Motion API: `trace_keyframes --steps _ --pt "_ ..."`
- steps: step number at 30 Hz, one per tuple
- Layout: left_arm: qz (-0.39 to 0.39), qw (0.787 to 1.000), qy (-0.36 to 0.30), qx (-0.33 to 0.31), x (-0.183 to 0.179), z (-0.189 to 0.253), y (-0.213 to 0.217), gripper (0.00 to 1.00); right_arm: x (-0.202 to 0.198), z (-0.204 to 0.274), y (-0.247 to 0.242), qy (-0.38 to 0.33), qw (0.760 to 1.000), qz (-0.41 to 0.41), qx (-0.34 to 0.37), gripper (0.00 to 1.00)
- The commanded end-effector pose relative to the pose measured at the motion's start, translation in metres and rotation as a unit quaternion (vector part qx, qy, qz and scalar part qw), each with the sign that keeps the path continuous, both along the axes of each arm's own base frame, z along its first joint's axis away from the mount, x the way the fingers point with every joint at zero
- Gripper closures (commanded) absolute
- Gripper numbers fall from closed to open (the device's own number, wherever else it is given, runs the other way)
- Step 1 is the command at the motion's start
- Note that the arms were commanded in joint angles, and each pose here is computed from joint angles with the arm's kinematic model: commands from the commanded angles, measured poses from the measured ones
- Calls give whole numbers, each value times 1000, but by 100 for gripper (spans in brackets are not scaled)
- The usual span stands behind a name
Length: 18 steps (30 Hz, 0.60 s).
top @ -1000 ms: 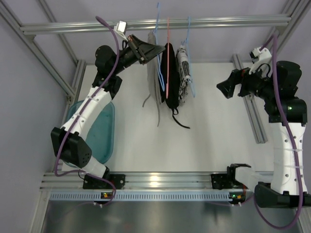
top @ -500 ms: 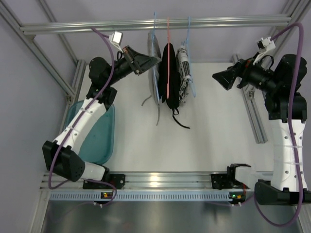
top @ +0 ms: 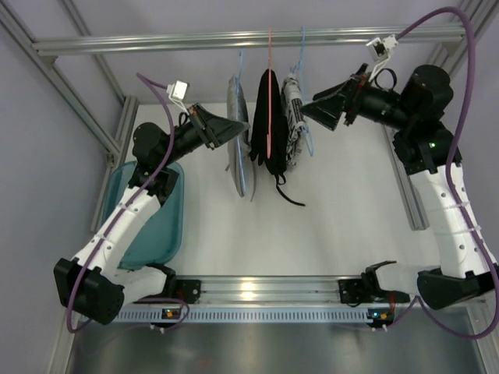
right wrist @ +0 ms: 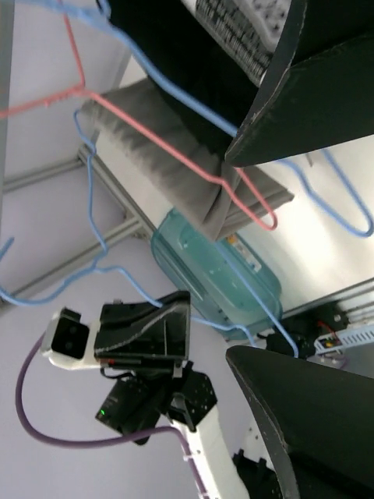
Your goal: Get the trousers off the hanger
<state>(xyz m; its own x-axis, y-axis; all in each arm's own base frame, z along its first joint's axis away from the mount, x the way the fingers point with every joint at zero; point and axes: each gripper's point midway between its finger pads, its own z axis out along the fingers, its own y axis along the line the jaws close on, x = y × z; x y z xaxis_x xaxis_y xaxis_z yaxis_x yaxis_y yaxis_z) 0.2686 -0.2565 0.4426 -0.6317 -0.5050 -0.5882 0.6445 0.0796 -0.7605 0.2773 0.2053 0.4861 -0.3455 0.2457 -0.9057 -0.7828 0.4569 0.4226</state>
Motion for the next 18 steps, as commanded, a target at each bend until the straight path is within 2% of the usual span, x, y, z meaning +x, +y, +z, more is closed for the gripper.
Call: trace_keyframes --steps 1,6,13,18 --pt "6 992 -124 -26 -32 45 12 100 -7 37 29 -43 998 24 43 1" --pt "3 992 -124 -18 -38 39 13 100 -2 38 65 -10 997 42 70 5" --pt "-2 992 -127 -17 -46 37 15 100 -16 21 116 37 991 94 85 13" --pt "-6 990 -137 -16 -52 40 16 100 -15 4 148 72 989 105 75 27"
